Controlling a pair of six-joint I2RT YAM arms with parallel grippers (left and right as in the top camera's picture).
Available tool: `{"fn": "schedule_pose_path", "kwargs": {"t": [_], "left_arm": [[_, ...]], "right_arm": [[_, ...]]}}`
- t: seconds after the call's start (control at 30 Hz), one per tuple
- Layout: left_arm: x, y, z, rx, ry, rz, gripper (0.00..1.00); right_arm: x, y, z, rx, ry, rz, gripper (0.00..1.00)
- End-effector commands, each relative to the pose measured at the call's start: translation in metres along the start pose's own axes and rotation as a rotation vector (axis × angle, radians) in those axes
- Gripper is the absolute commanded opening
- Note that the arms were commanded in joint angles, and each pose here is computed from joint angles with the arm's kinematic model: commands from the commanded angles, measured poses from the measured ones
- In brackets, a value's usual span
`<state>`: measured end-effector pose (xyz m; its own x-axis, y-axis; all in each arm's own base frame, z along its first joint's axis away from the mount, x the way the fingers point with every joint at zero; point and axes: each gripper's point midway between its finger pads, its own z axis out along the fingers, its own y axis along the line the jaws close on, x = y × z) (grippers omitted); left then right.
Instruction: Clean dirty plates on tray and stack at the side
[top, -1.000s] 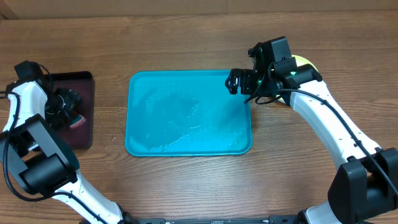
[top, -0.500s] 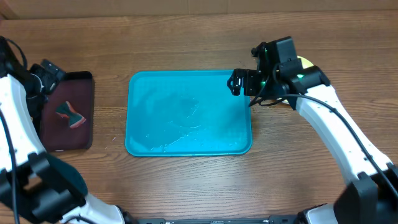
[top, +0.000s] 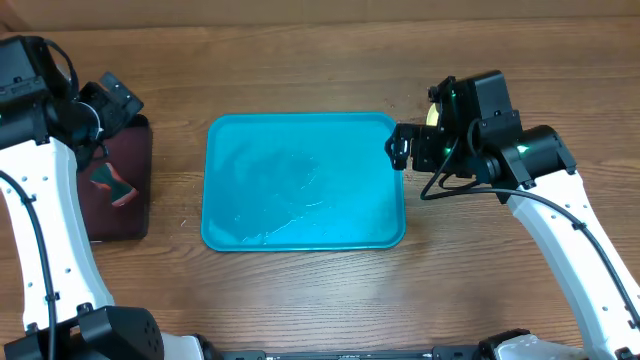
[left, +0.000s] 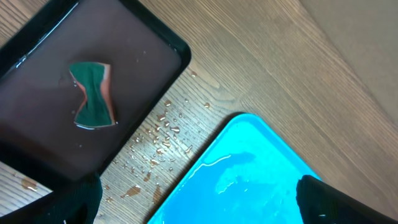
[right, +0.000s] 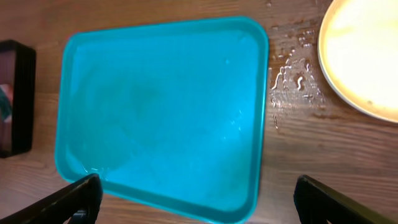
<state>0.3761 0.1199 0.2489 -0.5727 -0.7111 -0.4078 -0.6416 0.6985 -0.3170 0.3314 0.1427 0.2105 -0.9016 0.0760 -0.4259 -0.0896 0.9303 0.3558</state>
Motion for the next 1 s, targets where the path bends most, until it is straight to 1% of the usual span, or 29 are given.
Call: {"fn": "schedule_pose_path", "kwargs": {"t": [0.0, 0.37, 0.6, 0.97], "left_arm": [[0.003, -0.004, 0.005, 0.003, 0.012, 0.015, 1.00], [0.003, -0.004, 0.005, 0.002, 0.012, 0.015, 1.00], [0.003, -0.004, 0.005, 0.002, 0.011, 0.015, 1.00], [0.003, -0.004, 0.005, 0.002, 0.011, 0.015, 0.99]], "right_arm": [[-0.005, 0.002, -0.005, 0.005, -0.021, -0.008, 1.00], [-0.005, 0.002, -0.005, 0.005, -0.021, -0.008, 1.00], [0.005, -0.002, -0.005, 0.021, 0.020, 0.001, 1.00], [0.007, -0.007, -0.006, 0.050, 0.023, 0.004, 1.00]]}}
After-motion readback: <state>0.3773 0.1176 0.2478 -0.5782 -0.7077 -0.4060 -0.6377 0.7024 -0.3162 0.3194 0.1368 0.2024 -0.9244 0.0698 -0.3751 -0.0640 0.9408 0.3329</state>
